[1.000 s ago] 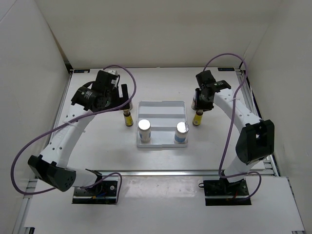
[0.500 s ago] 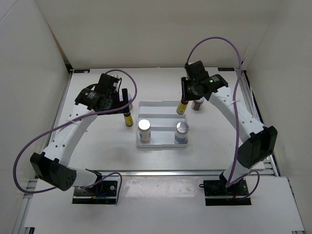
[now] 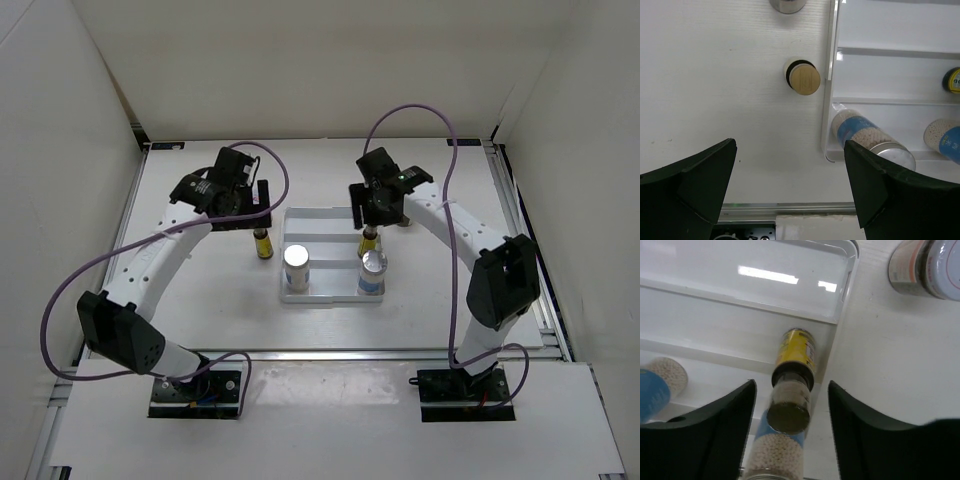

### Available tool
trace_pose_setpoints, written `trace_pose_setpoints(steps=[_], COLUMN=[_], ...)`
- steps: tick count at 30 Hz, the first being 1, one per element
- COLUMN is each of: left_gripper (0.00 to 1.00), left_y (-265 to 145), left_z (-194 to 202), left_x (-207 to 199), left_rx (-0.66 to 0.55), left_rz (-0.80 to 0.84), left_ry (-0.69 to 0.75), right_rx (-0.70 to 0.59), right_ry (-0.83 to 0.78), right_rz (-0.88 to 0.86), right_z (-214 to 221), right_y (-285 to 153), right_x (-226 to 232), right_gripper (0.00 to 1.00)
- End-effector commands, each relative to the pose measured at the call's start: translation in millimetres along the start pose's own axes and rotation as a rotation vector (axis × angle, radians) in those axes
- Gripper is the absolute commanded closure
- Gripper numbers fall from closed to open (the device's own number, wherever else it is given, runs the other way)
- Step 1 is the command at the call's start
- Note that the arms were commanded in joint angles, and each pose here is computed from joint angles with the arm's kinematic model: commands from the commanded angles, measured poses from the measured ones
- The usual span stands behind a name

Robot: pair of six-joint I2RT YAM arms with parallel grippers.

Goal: Organize the condiment bottles

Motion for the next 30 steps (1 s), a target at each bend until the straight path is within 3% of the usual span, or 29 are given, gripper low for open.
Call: trace_pose_setpoints(steps=[1, 3, 10, 14, 15, 17, 18, 22, 24, 30], left_gripper=[0.0, 0.0, 0.02, 0.13, 0.23, 0.34, 0.45, 0.67, 0.77, 0.84], left_y=[5, 12, 45, 63, 71, 78, 81, 80, 68, 8], left_z=[-16, -16, -12, -8, -5, -1, 1, 2, -10, -55], left_x=[-2, -5, -12, -17, -18, -20, -20, -24, -30, -45], left_rx=[-0.054, -0.048, 0.0, 0.036, 0.059, 0.083, 0.091, 0.093, 0.036, -0.142], left_rz=[0.001, 0.009, 0.004, 0.004, -0.003, 0.001, -0.001, 0.004, -0.002, 0.041], left_ry=[-0.008, -0.007, 0.002, 0.0, 0.004, 0.008, 0.01, 0.019, 0.034, 0.081], right_rx=[-0.112, -0.152, -0.264, -0.309, -0.322, -0.336, -0.339, -0.341, -0.341, -0.342], right_ry=[0.002, 0.009, 0.025, 0.036, 0.04, 0.034, 0.036, 0.044, 0.051, 0.061], right_rz=[0.011, 0.016, 0.003, 0.001, 0.005, 0.011, 0.019, 0.046, 0.052, 0.08], right_z=[-20, -26, -42, -47, -48, -49, -50, -49, -47, -45], right_y=[-12, -25, -66, -85, -89, -93, -94, -95, -95, -94], right_x=[5, 2, 1, -3, -5, -7, -8, -16, -21, -29], right_gripper=[0.14, 0.0, 0.0, 0.0, 0.0, 0.0, 0.0, 0.0, 0.0, 0.0])
Point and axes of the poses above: each gripper's point midway between its finger pads, its own y axis out along the fingers, its own x axis along the line the jaws close on, z = x × y, the point moved 2 cm from there along -y, back along the fingers, and after that the axes turned 6 degrees about y, right-handed, at the moved point
